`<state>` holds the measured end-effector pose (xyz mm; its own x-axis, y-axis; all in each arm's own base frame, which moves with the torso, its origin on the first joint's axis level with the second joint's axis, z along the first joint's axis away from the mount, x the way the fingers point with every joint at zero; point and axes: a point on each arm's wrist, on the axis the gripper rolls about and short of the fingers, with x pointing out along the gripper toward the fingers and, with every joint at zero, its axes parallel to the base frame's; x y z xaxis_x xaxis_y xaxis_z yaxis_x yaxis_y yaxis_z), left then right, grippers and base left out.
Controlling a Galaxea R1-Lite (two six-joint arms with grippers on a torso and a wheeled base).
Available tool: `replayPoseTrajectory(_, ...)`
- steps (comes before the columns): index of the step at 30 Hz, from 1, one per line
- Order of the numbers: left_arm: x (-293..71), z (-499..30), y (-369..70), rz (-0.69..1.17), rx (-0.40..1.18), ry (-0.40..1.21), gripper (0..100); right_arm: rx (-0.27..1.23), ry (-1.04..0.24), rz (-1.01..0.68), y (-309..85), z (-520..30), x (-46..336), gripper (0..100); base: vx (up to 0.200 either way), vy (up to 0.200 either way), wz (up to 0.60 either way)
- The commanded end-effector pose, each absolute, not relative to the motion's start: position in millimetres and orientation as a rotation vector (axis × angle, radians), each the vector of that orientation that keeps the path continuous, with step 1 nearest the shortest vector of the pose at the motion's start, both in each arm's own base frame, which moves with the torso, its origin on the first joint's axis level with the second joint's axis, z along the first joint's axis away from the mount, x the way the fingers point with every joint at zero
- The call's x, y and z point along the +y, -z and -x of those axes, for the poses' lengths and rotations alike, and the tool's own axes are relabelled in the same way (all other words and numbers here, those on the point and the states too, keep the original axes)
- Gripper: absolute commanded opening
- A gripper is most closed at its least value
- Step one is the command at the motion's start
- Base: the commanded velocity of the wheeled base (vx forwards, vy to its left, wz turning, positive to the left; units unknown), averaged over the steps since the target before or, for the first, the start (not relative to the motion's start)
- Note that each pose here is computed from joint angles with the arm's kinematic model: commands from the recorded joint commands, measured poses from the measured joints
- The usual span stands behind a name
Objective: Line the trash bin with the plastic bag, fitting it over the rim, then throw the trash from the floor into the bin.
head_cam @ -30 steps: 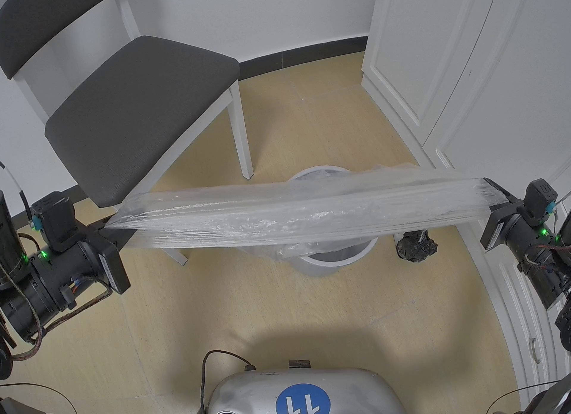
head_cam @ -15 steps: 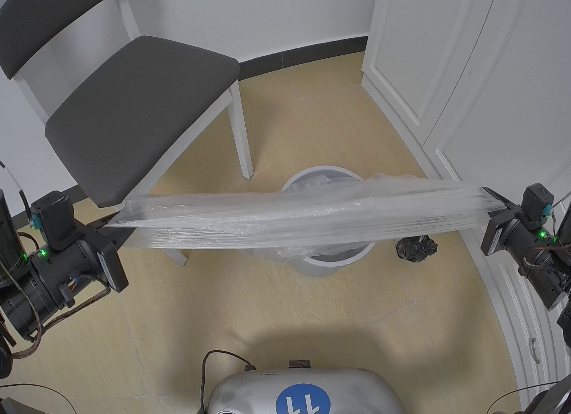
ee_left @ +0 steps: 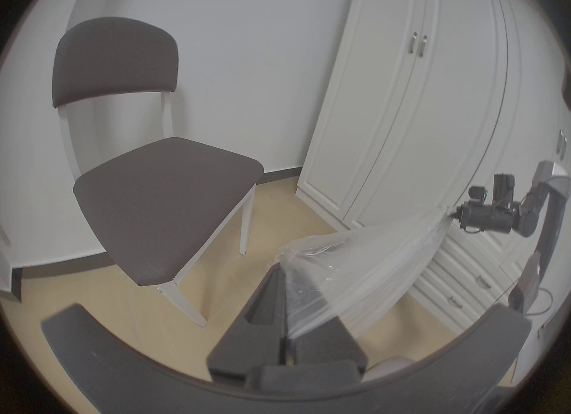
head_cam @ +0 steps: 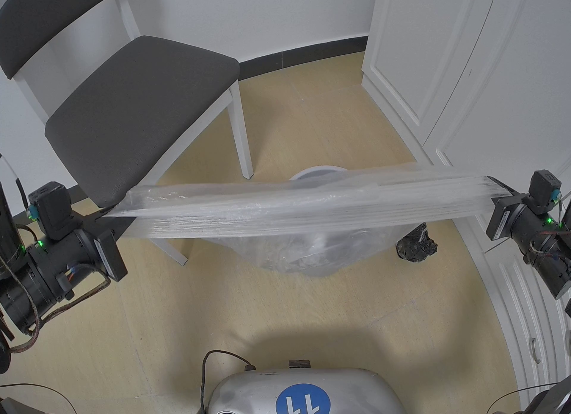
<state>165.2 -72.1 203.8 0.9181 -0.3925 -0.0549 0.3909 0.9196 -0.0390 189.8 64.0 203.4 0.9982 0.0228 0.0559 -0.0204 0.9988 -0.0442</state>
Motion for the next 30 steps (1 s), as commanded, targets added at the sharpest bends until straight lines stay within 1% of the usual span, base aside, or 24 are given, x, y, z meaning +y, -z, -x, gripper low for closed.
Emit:
replayPoseTrajectory(1,-76.4,-171.5,-214.8,0.101,0.045,0.409,0,-0.057,-0.028,-0.051,-220.9,-196.9,68.8,0,0.000,0.000,0.00)
replayPoseTrajectory(3,-76.6,-173.3,-217.6,0.124,0.046,0.406,0,-0.045,-0.028,-0.080,-225.5,-198.1,69.3,0,0.000,0.000,0.00)
replayPoseTrajectory(6,-77.4,-175.9,-229.9,0.209,0.056,0.402,0,0.007,-0.018,-0.180,-238.8,-202.8,70.9,0,0.000,0.000,0.00)
replayPoseTrajectory(10,-77.5,-176.3,-237.9,0.258,0.077,0.399,0,0.046,0.003,-0.231,-244.8,-206.7,72.1,0,0.000,0.000,0.00)
replayPoseTrajectory(14,-78.1,-178.5,-241.9,0.288,0.086,0.392,0,0.056,0.006,-0.236,-245.3,-207.8,72.5,0,0.000,0.000,0.00)
replayPoseTrajectory(25,-78.1,-180.1,-240.2,0.286,0.099,0.384,0,0.058,0.038,-0.230,-244.2,-210.4,70.8,0,0.000,0.000,0.00)
replayPoseTrajectory(30,-72.5,-182.1,-238.2,0.281,0.102,0.358,0,0.064,0.051,-0.223,-242.2,-210.8,67.1,0,0.000,0.000,0.00)
